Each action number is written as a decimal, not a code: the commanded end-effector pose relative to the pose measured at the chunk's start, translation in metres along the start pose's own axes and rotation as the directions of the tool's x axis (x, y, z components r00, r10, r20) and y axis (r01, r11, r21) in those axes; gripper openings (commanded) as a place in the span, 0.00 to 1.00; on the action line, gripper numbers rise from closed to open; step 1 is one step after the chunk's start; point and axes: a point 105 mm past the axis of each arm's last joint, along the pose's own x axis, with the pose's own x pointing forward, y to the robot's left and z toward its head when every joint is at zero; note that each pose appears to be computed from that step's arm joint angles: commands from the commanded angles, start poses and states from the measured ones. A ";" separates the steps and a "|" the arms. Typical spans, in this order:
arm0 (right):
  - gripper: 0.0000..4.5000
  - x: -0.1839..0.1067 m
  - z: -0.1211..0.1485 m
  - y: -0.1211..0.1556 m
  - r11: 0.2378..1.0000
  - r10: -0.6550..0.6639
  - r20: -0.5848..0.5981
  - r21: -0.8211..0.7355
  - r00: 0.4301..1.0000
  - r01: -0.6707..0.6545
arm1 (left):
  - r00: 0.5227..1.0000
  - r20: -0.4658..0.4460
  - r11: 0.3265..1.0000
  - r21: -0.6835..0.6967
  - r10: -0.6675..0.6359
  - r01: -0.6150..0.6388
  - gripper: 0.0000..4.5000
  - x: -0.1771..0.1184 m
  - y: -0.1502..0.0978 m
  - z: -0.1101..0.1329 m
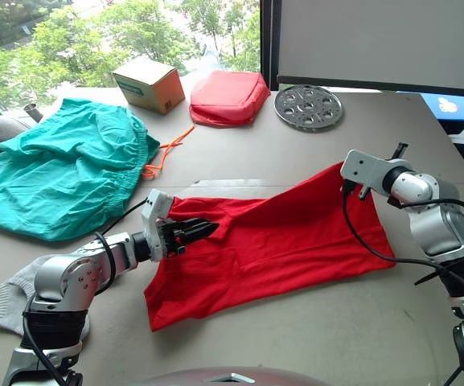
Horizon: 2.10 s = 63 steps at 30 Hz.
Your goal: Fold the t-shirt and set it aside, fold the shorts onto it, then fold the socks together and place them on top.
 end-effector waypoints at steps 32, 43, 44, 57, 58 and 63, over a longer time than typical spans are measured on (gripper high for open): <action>0.31 -0.045 -0.026 0.054 0.929 0.224 -0.042 0.310 0.974 -0.200 | 0.996 -0.063 0.997 -0.023 0.069 -0.071 0.53 -0.029 0.018 -0.016; 0.24 -0.057 0.047 0.031 0.647 0.215 0.341 0.652 0.915 -0.395 | 0.994 0.066 0.996 -0.009 -0.085 0.085 0.53 -0.031 -0.007 0.028; 0.13 -0.052 0.053 0.035 0.631 0.223 0.354 0.658 0.908 -0.411 | 0.993 0.073 0.996 -0.009 -0.089 0.090 0.53 -0.028 -0.008 0.031; 0.00 0.011 0.021 0.065 0.629 0.232 0.018 0.760 0.973 -0.164 | 0.994 -0.070 0.996 0.033 0.081 -0.079 0.01 0.010 0.023 0.007; 0.00 0.009 0.015 0.063 0.639 0.216 -0.012 0.758 0.976 -0.131 | 0.991 -0.074 0.994 0.027 0.107 -0.106 0.01 0.006 0.029 0.005; 0.00 -0.003 -0.016 0.045 0.552 0.070 -0.150 0.829 0.986 0.087 | 0.984 -0.086 0.987 -0.004 0.158 -0.159 0.01 -0.018 0.042 -0.007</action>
